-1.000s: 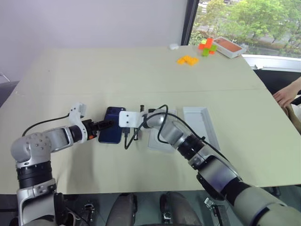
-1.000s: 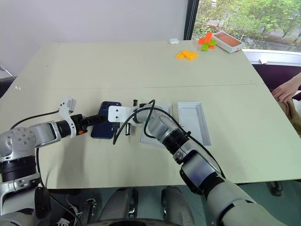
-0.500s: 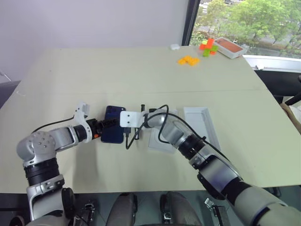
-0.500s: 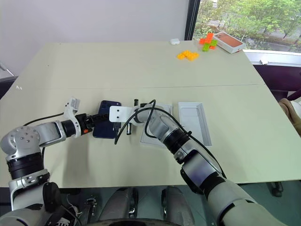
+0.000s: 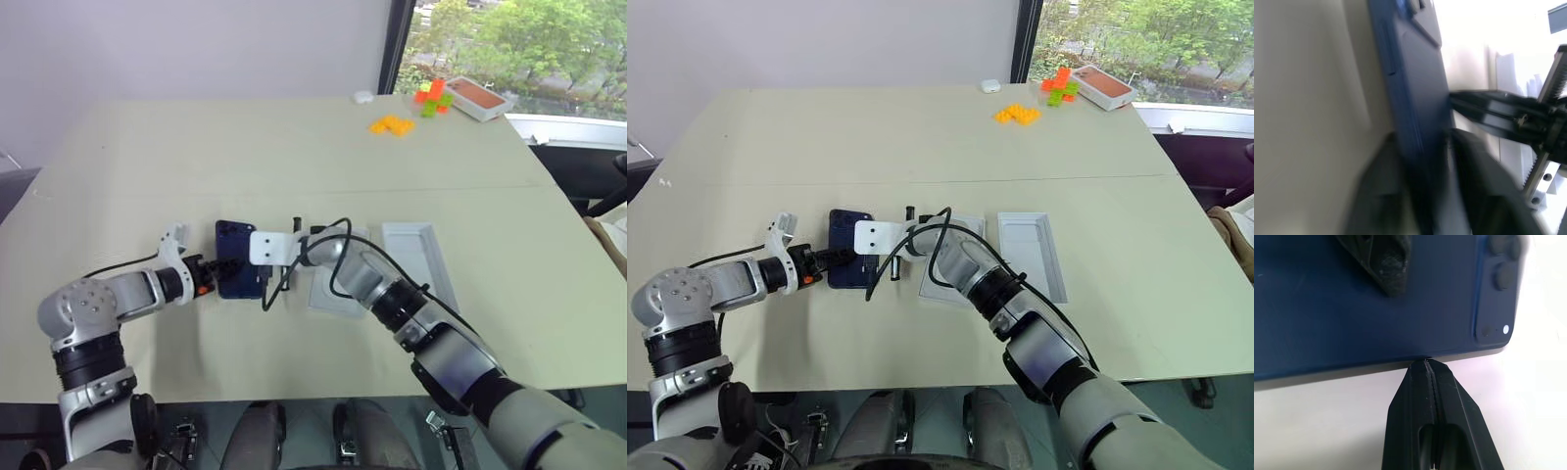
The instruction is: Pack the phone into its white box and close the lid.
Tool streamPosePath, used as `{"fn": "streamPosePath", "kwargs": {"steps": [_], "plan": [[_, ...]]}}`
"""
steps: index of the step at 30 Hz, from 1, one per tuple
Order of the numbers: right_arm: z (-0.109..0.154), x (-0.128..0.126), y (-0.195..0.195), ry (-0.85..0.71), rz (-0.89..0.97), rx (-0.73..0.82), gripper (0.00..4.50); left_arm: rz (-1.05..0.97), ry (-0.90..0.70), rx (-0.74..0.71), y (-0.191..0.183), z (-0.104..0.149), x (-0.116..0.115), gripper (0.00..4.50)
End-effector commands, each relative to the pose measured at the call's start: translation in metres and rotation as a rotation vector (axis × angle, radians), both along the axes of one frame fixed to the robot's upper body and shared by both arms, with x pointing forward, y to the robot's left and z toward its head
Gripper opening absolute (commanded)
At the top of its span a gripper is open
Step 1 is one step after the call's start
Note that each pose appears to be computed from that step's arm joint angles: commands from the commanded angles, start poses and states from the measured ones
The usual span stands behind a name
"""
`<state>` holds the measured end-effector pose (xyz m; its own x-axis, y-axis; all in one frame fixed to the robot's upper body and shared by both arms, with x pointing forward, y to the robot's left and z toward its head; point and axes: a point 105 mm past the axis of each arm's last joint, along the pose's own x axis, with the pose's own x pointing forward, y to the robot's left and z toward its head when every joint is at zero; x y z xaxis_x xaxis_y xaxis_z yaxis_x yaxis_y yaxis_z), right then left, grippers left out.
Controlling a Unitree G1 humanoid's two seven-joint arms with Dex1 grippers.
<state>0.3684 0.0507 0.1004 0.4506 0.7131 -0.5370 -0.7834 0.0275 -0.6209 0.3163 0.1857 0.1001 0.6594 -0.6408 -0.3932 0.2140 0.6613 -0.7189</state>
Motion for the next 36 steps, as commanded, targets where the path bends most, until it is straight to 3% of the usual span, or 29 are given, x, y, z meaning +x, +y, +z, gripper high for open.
{"fn": "streamPosePath", "kwargs": {"steps": [1,5,9,18,25,27,31,34,36], "plan": [[-0.011,0.002,-0.009,0.018,-0.026,-0.038,0.0,-0.025,0.074,-0.026,-0.004,-0.015,-0.01,1.07],[-0.011,0.003,-0.011,0.016,-0.031,-0.039,0.0,0.002,0.094,-0.077,0.0,-0.02,-0.011,1.07],[-0.012,0.003,-0.013,0.012,-0.034,-0.044,0.0,0.025,0.094,-0.12,0.004,-0.018,-0.01,0.01],[0.0,0.001,-0.014,0.045,-0.022,0.028,0.0,0.045,0.088,-0.174,0.011,-0.013,-0.011,0.01],[0.071,-0.021,-0.019,0.325,0.028,0.416,0.0,0.052,-0.028,-0.245,0.018,0.01,-0.009,0.01],[0.082,-0.029,-0.028,0.422,0.042,0.501,0.0,0.063,-0.096,-0.217,0.02,0.017,-0.006,0.01],[0.078,-0.035,-0.054,0.477,0.029,0.504,0.0,0.093,-0.218,-0.076,0.024,0.02,0.002,0.01],[0.074,-0.041,-0.067,0.519,0.036,0.481,0.82,0.06,-0.212,-0.089,0.02,0.019,0.0,0.0],[0.071,-0.046,-0.083,0.488,0.037,0.43,1.77,0.014,-0.216,-0.102,0.015,0.024,-0.003,0.0]]}}
